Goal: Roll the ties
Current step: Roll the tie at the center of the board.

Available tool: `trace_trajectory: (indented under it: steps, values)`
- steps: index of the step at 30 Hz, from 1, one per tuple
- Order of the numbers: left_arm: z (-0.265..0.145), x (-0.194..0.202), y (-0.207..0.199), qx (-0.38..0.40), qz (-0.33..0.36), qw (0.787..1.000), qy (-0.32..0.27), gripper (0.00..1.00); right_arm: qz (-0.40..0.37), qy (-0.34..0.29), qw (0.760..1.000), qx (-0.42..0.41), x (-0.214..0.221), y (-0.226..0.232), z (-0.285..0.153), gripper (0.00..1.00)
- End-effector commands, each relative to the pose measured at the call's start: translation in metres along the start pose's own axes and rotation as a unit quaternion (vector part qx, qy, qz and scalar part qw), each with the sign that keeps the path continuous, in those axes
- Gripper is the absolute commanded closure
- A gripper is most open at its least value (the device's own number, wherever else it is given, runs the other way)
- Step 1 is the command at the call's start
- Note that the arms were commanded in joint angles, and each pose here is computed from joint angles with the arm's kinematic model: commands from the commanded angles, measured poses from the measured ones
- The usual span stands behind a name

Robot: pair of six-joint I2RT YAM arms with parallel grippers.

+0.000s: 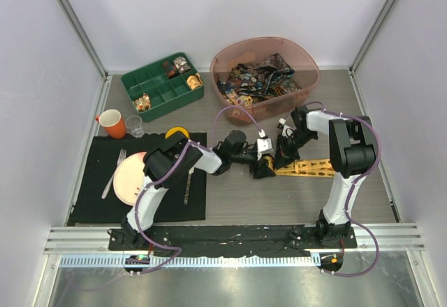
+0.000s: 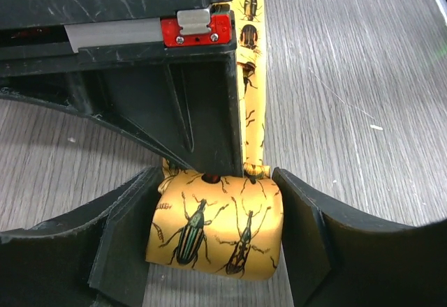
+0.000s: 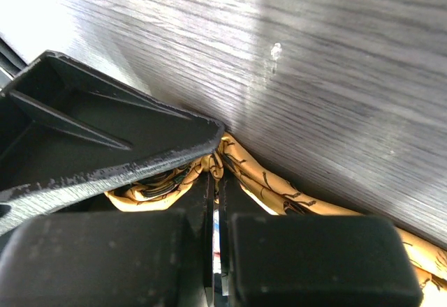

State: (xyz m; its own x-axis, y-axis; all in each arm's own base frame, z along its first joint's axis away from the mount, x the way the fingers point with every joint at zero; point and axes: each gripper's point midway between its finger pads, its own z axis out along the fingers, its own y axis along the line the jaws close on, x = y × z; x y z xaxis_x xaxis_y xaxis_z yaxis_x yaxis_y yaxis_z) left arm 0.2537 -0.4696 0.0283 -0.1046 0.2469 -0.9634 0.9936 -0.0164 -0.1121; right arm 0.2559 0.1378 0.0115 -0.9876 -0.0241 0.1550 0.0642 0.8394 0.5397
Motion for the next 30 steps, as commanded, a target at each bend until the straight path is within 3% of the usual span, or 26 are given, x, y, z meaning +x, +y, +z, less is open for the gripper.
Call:
trace_trajectory:
  steps: [1, 6, 9, 12, 15, 19, 25, 30]
  values:
    - [0.006, 0.033, -0.014, 0.009, -0.011, 0.999, 0.029, 0.32, -0.048, -0.048, 0.989, 0.131, -0.033, -0.058, 0.019, 0.99]
    - [0.002, 0.043, -0.013, 0.003, -0.009, 0.999, 0.05, 0.56, -0.05, -0.047, 0.989, 0.129, -0.033, -0.057, 0.019, 0.99]
    - [-0.008, 0.048, -0.017, 0.001, -0.008, 0.998, 0.063, 0.57, -0.053, -0.048, 0.989, 0.128, -0.034, -0.056, 0.018, 0.99]
    - [-0.017, 0.055, -0.02, -0.004, -0.01, 0.997, 0.07, 0.43, -0.052, -0.046, 0.989, 0.13, -0.034, -0.057, 0.019, 0.99]
    - [-0.021, 0.061, -0.017, -0.011, -0.016, 0.997, 0.07, 0.41, -0.052, -0.046, 0.989, 0.132, -0.034, -0.058, 0.018, 0.99]
    - [-0.02, 0.062, -0.012, -0.014, -0.015, 0.997, 0.071, 0.54, -0.052, -0.042, 0.989, 0.131, -0.033, -0.059, 0.02, 0.99]
    - [-0.015, 0.046, -0.011, -0.014, -0.027, 0.998, 0.054, 0.5, -0.055, -0.044, 0.989, 0.129, -0.035, -0.057, 0.02, 0.99]
    - [-0.015, 0.053, -0.003, -0.023, -0.025, 0.995, 0.091, 0.69, -0.058, -0.046, 0.99, 0.123, -0.038, -0.053, 0.018, 0.99]
